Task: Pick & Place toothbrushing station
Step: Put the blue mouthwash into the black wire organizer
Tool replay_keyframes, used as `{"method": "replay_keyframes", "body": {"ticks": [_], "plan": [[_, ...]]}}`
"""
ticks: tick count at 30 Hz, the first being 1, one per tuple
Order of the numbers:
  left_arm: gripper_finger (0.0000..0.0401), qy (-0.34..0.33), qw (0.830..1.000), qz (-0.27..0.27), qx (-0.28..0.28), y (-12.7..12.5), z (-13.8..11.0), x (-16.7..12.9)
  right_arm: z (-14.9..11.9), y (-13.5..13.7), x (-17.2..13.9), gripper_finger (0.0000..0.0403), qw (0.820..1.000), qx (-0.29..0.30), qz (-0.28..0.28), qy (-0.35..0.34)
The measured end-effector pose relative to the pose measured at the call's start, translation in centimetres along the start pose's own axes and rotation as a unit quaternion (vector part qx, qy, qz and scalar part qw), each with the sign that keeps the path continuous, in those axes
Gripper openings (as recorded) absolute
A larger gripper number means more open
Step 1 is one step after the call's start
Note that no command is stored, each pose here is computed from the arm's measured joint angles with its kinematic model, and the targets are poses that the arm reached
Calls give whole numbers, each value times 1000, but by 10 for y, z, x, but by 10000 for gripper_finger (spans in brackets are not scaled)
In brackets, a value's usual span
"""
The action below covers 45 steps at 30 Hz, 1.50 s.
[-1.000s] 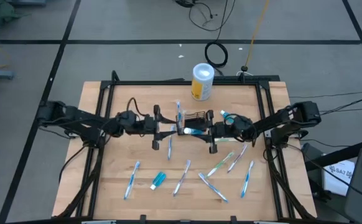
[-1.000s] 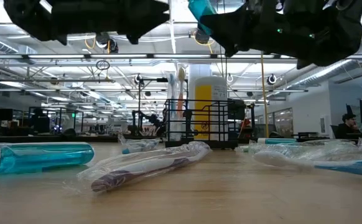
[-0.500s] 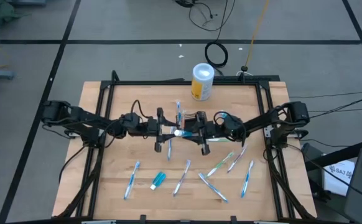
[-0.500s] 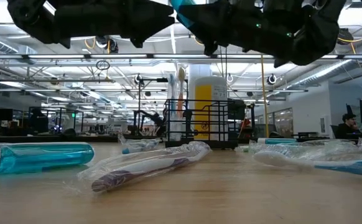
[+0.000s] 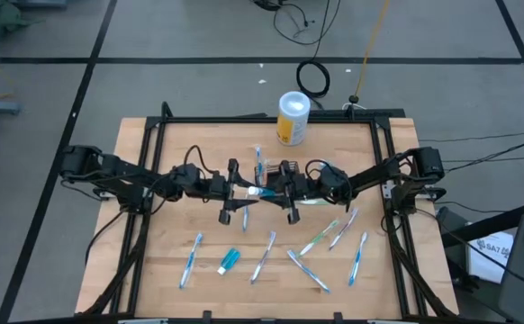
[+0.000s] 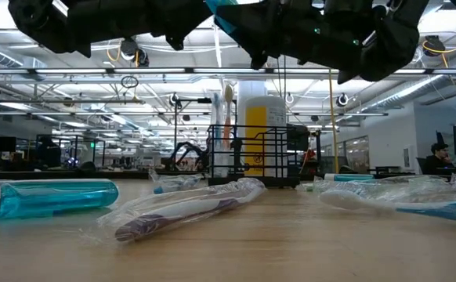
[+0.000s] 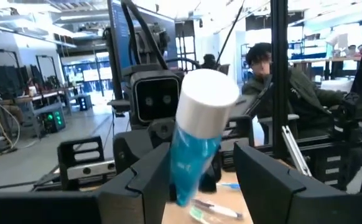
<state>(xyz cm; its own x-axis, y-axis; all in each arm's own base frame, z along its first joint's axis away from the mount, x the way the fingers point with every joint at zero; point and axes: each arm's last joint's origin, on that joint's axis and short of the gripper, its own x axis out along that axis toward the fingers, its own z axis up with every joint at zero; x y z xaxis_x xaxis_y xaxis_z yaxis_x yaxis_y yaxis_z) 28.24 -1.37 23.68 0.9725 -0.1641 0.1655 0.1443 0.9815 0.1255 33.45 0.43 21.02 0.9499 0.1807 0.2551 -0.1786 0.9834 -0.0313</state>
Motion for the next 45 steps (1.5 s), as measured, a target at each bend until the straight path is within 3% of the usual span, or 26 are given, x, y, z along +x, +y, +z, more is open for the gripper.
{"method": "replay_keyframes", "body": {"ticks": [9, 20, 29, 36, 41, 45], "plan": [[174, 4, 1000, -1, 8, 0, 1, 2, 4, 6, 12, 87, 999, -30, 8, 13], [95, 4, 1000, 1, 11, 0, 1, 2, 3, 5, 12, 102, 999, -35, -16, 17], [118, 9, 1000, 2, 9, 0, 0, 2, 2, 5, 12, 171, 999, -36, -14, 23], [108, 46, 999, -2, 4, 0, -7, 1, 5, 3, 4, 198, 988, -26, -49, 141], [109, 87, 995, 42, 4, 1, -14, 0, 26, 3, -9, 205, 977, -35, -74, 199], [112, 111, 991, 71, 5, 4, -19, -1, 46, 7, -11, 206, 984, -30, -70, 160]]}}
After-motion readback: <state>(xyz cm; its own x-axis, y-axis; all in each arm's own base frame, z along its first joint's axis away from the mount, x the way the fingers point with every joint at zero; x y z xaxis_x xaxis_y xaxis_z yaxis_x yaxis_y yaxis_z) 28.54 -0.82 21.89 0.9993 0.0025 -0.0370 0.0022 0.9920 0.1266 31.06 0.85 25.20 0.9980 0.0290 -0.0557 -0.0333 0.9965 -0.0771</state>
